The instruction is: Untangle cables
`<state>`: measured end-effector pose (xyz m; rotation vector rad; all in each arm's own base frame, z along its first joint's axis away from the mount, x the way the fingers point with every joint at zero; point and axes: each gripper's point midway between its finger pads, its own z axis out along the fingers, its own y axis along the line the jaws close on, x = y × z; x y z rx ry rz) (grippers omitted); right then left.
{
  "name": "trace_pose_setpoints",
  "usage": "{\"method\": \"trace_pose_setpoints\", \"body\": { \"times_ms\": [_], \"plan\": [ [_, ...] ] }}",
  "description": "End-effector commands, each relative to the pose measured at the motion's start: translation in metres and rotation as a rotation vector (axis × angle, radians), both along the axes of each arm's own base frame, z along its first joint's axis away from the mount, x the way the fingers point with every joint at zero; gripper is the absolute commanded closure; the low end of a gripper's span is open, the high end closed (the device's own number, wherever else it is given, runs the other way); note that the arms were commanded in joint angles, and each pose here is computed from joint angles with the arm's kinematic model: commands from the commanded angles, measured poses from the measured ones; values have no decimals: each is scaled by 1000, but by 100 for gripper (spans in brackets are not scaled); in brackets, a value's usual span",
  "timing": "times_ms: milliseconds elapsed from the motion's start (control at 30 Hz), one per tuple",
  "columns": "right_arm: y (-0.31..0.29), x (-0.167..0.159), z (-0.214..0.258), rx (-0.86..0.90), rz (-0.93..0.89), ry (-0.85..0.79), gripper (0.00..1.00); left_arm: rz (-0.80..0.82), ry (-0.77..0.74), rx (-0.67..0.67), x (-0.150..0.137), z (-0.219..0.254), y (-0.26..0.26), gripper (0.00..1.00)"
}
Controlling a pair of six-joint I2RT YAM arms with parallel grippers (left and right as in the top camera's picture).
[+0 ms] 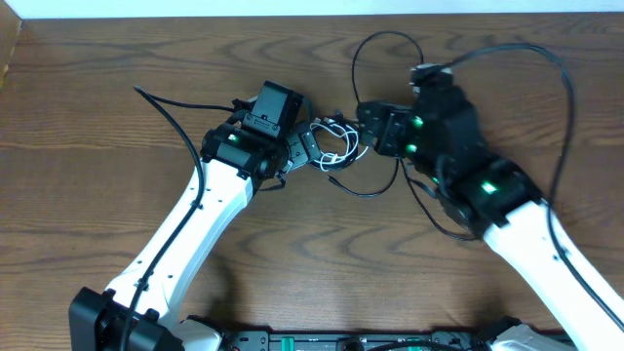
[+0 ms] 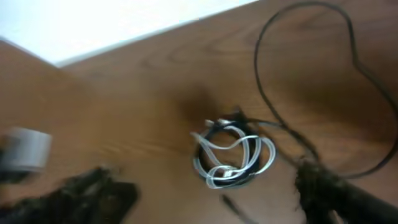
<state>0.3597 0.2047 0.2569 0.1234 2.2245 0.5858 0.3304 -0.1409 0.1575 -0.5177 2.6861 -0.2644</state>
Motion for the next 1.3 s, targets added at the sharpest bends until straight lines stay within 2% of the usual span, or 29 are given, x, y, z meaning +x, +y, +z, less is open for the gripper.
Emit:
{"method": "trace_pose_setpoints", "body": {
  "times_ms": [0, 133, 267, 500, 1000, 1133, 1267],
  "plan": [
    [6, 14, -30, -183, 112, -16, 1, -2, 10, -8, -4, -2, 0, 2],
    [15, 30, -72, -296, 187, 11, 1, -2, 10, -8, -3, -2, 0, 2],
    [16, 46, -105, -334, 165, 47, 1, -2, 10, -8, -3, -2, 0, 2],
    [8, 63, -142, -285, 113, 125, 1, -2, 10, -8, -3, -2, 0, 2],
    [9, 59, -153, -286, 141, 159, 1, -2, 10, -8, -3, -2, 0, 2],
    [14, 60, -151, -350, 229, 107, 1, -8, 6, 3, -3, -2, 1, 2],
    [30, 57, -148, -375, 391, 40, 1, -14, 4, 8, -3, -2, 2, 2]
  ]
}}
